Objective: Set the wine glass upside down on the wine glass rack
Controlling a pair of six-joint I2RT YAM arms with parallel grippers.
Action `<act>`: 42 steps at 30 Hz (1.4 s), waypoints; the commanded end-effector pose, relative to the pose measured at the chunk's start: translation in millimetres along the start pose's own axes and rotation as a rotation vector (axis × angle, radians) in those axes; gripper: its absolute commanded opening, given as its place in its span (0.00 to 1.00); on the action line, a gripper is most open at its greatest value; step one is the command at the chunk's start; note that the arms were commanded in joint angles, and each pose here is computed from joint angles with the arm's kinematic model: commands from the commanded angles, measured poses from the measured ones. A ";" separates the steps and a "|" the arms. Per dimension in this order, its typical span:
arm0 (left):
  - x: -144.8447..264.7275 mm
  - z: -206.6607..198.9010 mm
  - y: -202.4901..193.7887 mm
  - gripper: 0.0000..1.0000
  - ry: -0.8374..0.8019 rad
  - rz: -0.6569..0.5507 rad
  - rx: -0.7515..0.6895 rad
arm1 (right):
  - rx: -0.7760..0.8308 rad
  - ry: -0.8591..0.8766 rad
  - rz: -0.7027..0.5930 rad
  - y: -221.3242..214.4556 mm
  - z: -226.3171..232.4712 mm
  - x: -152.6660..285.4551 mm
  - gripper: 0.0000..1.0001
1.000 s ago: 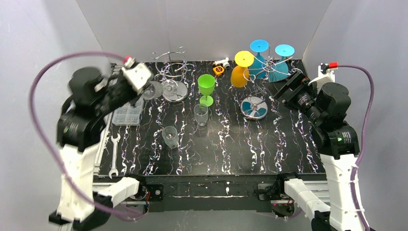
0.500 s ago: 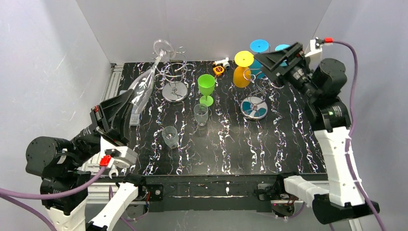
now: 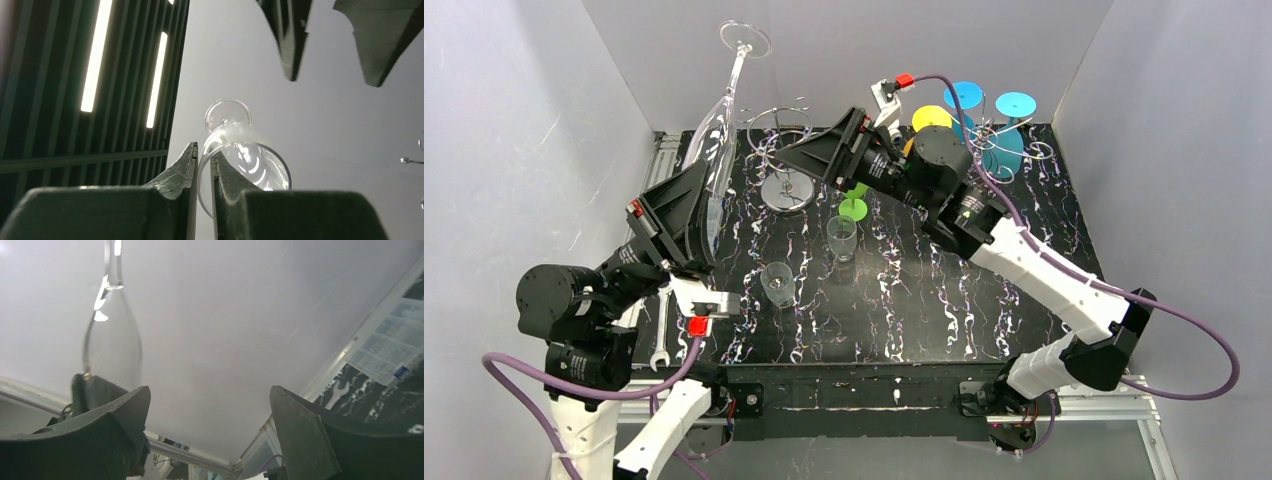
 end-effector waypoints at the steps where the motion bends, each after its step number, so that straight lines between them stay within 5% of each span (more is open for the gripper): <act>1: 8.0 19.6 8.3 0.00 0.077 0.001 -0.141 | 0.016 0.318 -0.229 30.0 79.0 11.7 0.98; 21: 36.1 -38.9 27.2 0.00 -0.012 -0.046 -0.183 | -0.128 0.532 -0.229 -29.9 112.9 -38.7 1.00; 24: 38.8 -42.7 30.6 0.00 -0.015 -0.058 -0.187 | -0.154 0.526 -0.232 -29.3 112.7 -39.2 0.87; 30: 41.9 -39.6 28.8 0.00 -0.006 -0.032 -0.183 | -0.182 0.507 -0.243 -28.2 108.2 -35.6 0.35; 33: 44.0 -39.0 25.8 0.00 -0.005 -0.007 -0.179 | -0.181 0.500 -0.225 -32.6 105.7 -36.9 0.32; 34: 44.3 -41.6 24.1 0.04 -0.014 0.001 -0.168 | -0.175 0.493 -0.223 -33.0 105.0 -36.8 0.30; 37: 48.9 -53.8 22.1 0.73 -0.062 0.022 -0.119 | -0.089 0.411 -0.220 -27.2 94.8 -34.4 0.28; 38: 51.5 -46.7 22.6 0.89 -0.046 0.039 -0.057 | -0.032 0.367 -0.216 -21.4 89.4 -31.9 0.28; 42: 60.4 -13.8 5.8 0.98 -0.003 0.233 0.349 | 0.246 0.112 -0.222 3.6 46.0 -0.4 0.18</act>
Point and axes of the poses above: each gripper's point midway between its finger pads, its own x axis back along the fingers, its own z axis along the line the jaws close on, y = z × x, the point moved 2 cm from there along x, back along the fingers, and after that the axes turned 11 degrees about x, right-handed, at the moved point
